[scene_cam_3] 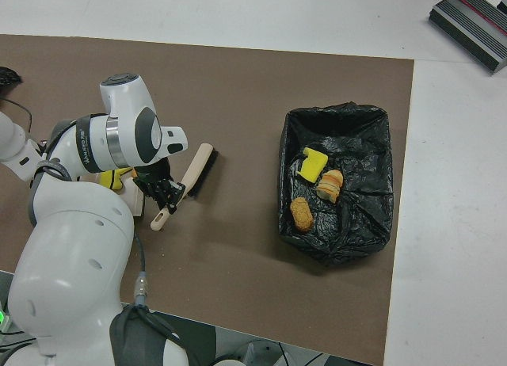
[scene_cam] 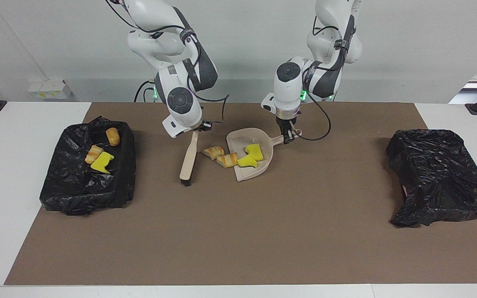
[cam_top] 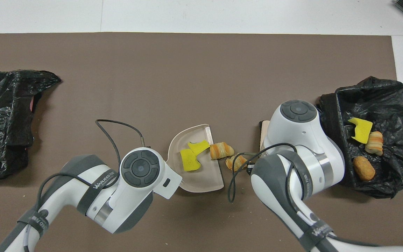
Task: Sweep and dump trash in bin
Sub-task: 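Sweep remaining rolls and sponges into the dustpan with the right gripper's brush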
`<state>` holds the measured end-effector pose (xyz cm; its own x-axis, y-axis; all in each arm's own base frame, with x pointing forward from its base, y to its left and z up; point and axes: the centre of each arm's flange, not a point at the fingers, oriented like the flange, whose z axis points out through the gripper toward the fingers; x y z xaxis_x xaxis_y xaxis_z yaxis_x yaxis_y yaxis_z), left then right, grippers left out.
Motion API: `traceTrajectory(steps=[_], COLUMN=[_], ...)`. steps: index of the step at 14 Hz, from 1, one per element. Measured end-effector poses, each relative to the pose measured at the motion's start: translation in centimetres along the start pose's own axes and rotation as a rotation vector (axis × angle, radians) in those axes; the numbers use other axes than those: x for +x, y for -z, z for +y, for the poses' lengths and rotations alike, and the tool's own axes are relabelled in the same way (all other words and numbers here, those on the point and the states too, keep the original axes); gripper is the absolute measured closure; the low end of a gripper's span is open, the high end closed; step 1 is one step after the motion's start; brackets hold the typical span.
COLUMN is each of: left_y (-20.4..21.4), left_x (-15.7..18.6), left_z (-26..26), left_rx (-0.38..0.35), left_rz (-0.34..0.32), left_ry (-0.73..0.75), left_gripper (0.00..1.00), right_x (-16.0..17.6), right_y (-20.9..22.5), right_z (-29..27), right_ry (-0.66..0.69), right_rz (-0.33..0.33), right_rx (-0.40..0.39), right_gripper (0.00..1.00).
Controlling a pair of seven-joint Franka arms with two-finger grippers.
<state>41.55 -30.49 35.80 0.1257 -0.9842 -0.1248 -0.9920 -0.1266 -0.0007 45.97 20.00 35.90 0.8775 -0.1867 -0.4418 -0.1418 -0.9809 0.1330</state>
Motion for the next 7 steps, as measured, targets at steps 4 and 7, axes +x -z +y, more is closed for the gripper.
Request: traceTrajectory(steps=[4,7], left_y=[0.0,0.0], left_x=[0.0,0.0], left_z=[0.0,0.0], left_rx=[0.0,0.0], left_rz=[0.0,0.0], left_ry=[0.005,0.005], left_gripper=[0.68,0.68], right_x=[-2.8,-2.8], right_y=[-1.5,-1.9], right_z=[-0.8,-1.9], right_ry=[0.083,0.207], right_rz=[0.02,0.033], right_rx=[-0.02,0.05], right_gripper=[0.74,0.74])
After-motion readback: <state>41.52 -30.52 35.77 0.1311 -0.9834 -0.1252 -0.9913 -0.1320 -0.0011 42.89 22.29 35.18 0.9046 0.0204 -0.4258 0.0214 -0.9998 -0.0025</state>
